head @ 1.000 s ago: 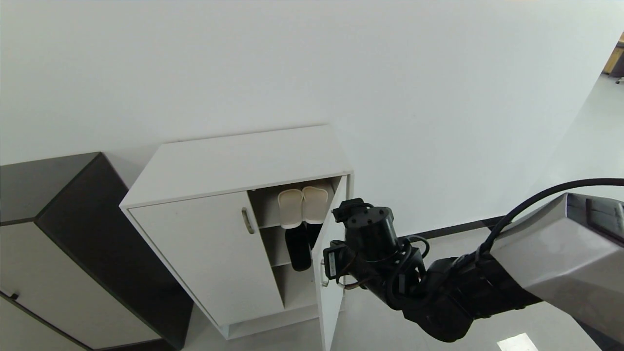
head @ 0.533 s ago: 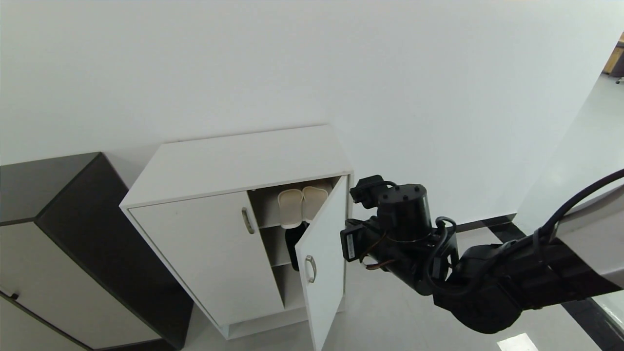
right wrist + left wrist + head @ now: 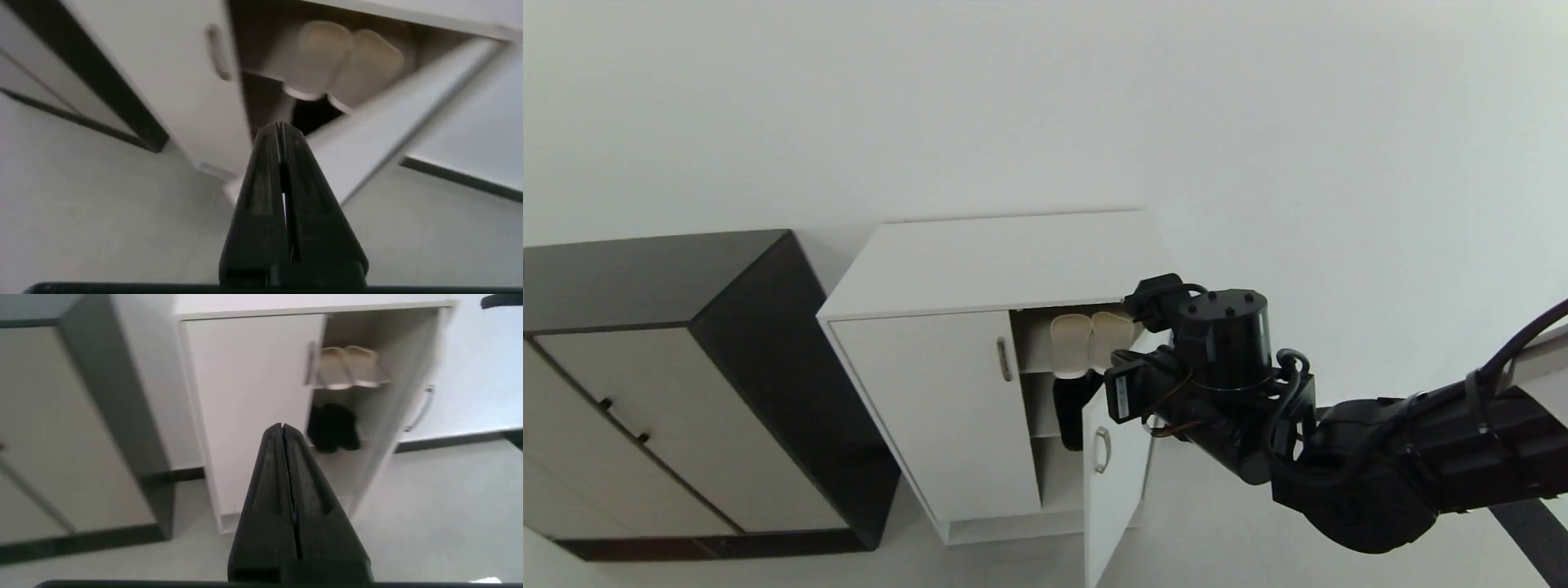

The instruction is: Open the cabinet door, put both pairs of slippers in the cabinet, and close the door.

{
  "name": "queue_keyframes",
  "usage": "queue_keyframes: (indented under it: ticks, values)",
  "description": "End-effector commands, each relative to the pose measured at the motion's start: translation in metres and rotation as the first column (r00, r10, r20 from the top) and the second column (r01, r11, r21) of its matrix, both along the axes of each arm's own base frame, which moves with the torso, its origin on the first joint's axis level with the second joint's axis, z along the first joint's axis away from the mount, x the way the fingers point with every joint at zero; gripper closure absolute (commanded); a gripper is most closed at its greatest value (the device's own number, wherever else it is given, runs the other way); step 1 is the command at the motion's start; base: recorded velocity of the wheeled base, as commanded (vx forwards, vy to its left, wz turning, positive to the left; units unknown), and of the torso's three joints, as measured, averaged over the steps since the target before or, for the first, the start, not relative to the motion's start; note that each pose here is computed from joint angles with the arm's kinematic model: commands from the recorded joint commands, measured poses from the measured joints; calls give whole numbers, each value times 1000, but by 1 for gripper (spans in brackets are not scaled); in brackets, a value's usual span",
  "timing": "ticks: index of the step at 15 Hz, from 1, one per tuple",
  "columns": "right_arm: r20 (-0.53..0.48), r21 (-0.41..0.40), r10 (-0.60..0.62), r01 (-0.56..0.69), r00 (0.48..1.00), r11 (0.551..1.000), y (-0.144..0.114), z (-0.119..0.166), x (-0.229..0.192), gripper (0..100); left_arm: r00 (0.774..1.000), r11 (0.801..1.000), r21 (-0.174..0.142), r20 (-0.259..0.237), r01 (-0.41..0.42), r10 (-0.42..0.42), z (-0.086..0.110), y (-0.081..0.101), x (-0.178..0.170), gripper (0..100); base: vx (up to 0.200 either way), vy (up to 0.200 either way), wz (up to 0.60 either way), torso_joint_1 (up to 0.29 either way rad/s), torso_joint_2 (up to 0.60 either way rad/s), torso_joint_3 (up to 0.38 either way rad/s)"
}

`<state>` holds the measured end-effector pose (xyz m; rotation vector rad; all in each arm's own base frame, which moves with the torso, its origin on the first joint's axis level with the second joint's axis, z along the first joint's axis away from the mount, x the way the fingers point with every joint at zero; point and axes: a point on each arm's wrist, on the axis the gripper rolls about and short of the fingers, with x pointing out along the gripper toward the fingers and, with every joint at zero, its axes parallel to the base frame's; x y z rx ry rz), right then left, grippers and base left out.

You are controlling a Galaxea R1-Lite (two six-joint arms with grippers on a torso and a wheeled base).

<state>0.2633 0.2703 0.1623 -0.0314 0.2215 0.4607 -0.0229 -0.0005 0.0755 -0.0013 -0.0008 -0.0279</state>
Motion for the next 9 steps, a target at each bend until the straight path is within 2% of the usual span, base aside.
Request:
queue_keyframes:
  ticks: [1,4,5,7,9]
  values:
    - [-2,-2,-3,3,1000,1000,-1,-1,1,100,1000,1000,0,-1,0,0,0,0,0,100,0,0,600,-2,-2,7]
    - [-5,-30,-14,14,1000,999,-5,-6,1,100,1000,1000,0,-1,0,0,0,0,0,100,0,0,0,0,0,0]
    - [14,-83,-93,93,996,992,-10,-9,5,100,1000,1000,0,-1,0,0,0,0,0,100,0,0,0,0,0,0]
    - [26,-130,-185,187,982,974,-14,-16,4,100,1000,1000,0,-1,0,0,0,0,0,100,0,0,0,0,0,0]
    - [15,-150,-193,193,981,970,-24,-16,-4,100,1000,1000,-2,-1,0,0,0,0,0,100,0,0,0,0,0,0]
